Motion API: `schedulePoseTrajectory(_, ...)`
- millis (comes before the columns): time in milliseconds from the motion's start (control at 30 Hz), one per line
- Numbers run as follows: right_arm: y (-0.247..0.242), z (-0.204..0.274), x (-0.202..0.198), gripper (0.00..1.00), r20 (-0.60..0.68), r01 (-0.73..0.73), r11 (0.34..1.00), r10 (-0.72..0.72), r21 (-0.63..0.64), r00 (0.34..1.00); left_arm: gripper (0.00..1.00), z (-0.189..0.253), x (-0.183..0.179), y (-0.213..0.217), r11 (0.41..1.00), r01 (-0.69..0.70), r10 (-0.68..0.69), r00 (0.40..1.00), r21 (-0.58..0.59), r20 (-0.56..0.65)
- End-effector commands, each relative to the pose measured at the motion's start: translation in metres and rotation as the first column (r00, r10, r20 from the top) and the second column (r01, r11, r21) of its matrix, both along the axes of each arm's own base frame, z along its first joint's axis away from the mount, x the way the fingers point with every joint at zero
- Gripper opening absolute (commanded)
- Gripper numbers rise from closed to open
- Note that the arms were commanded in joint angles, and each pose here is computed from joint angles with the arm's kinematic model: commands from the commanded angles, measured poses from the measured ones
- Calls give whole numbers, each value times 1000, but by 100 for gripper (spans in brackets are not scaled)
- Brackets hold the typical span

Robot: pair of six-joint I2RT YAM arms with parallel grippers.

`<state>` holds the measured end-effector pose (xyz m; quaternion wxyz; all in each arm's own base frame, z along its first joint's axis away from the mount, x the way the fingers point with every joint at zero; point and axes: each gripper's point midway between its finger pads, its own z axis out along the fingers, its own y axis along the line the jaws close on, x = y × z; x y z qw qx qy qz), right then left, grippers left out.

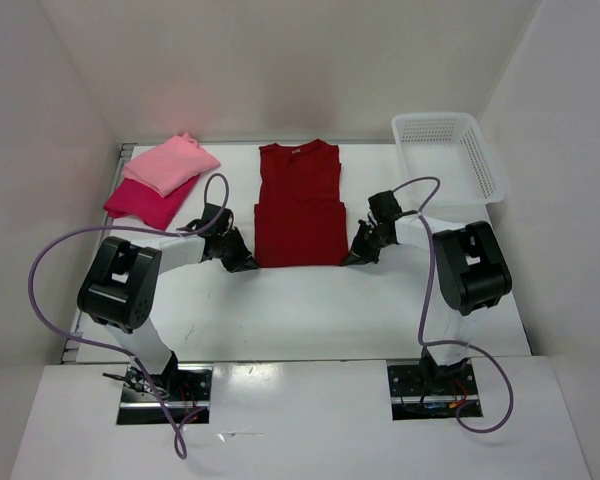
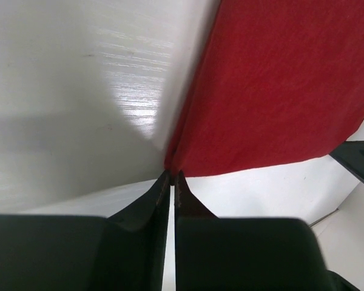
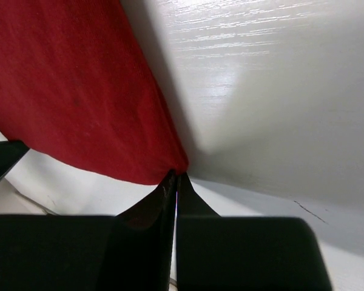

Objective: Fold and stack the t-shirts
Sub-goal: Grab one side of the 2/3 rectangular tshirt with both arms, then fold the long partially folded tshirt into a neat square

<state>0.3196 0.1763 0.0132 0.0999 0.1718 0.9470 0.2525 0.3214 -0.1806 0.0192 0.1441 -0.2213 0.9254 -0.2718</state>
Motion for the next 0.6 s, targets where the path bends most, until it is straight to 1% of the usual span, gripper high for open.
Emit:
schedulePoseTrajectory(0, -5, 18, 12, 0, 83, 26, 1000, -24, -16, 996, 7, 8, 2, 4, 1000, 6, -6, 999, 17, 41)
schedulePoseTrajectory(33, -6, 24, 7, 0, 99, 26, 1000, -25, -11, 995, 6, 10, 0, 5, 1000, 13, -14, 999, 19, 52)
schedulePoseTrajectory(67, -6, 30, 5, 0, 99, 34, 999, -33, -7, 995, 2, 8, -7, 7, 1000, 13, -14, 999, 23, 37)
schedulePoseTrajectory(100, -10, 26, -6, 0, 79, 33, 999, -32, -13, 996, 2, 13, -11, 9, 999, 21, -23, 999, 26, 45)
schedulePoseTrajectory(133, -12, 36, -11, 0, 100, 38, 999, -36, -15, 994, 0, 13, -16, 10, 999, 31, -33, 999, 33, 44)
schedulePoseTrajectory(200, -14, 31, -35, 0, 60, 22, 999, -20, -35, 998, 0, 15, -31, 15, 998, 43, -44, 999, 43, 30)
schedulePoseTrajectory(233, -13, 32, -49, 0, 54, 6, 999, -4, -37, 999, 0, 12, -46, 17, 997, 65, -64, 998, 40, -7)
schedulePoseTrajectory(300, -12, 38, -70, 0, 44, -17, 999, 19, -41, 999, 0, 26, -60, 15, 996, 91, -91, 996, 7, 9)
schedulePoseTrajectory(333, -7, 41, -81, 0, 29, -32, 999, 33, -29, 999, 0, 28, -74, 16, 994, 106, -106, 994, 2, -21)
schedulePoseTrajectory(367, -1, 47, -89, 0, 18, -39, 999, 40, -11, 999, 0, 46, -78, 14, 993, 115, -115, 993, -19, 17)
schedulePoseTrajectory(400, 11, 59, -105, 0, 18, -84, 996, 83, 10, 996, 0, 49, -96, 16, 992, 126, -127, 992, -34, -28)
schedulePoseTrajectory(433, 16, 68, -109, 0, 22, -92, 995, 91, 27, 996, 0, 57, -103, 16, 991, 130, -131, 991, -43, -22)
schedulePoseTrajectory(467, 15, 75, -111, 0, 23, -85, 996, 84, 32, 996, 0, 77, -105, 17, 990, 133, -131, 991, -51, 32)
schedulePoseTrajectory(500, 17, 83, -113, 0, 36, -94, 995, 93, 36, 995, 0, 83, -113, 19, 990, 132, -131, 991, -48, 15)
schedulePoseTrajectory(533, 19, 103, -109, 0, 66, -95, 994, 92, 47, 994, 0, 105, -107, 16, 989, 130, -126, 990, -69, 60)
schedulePoseTrajectory(567, 14, 111, -101, 0, 94, -84, 996, 81, 30, 992, 0, 118, -104, 15, 989, 132, -125, 988, -74, 92)
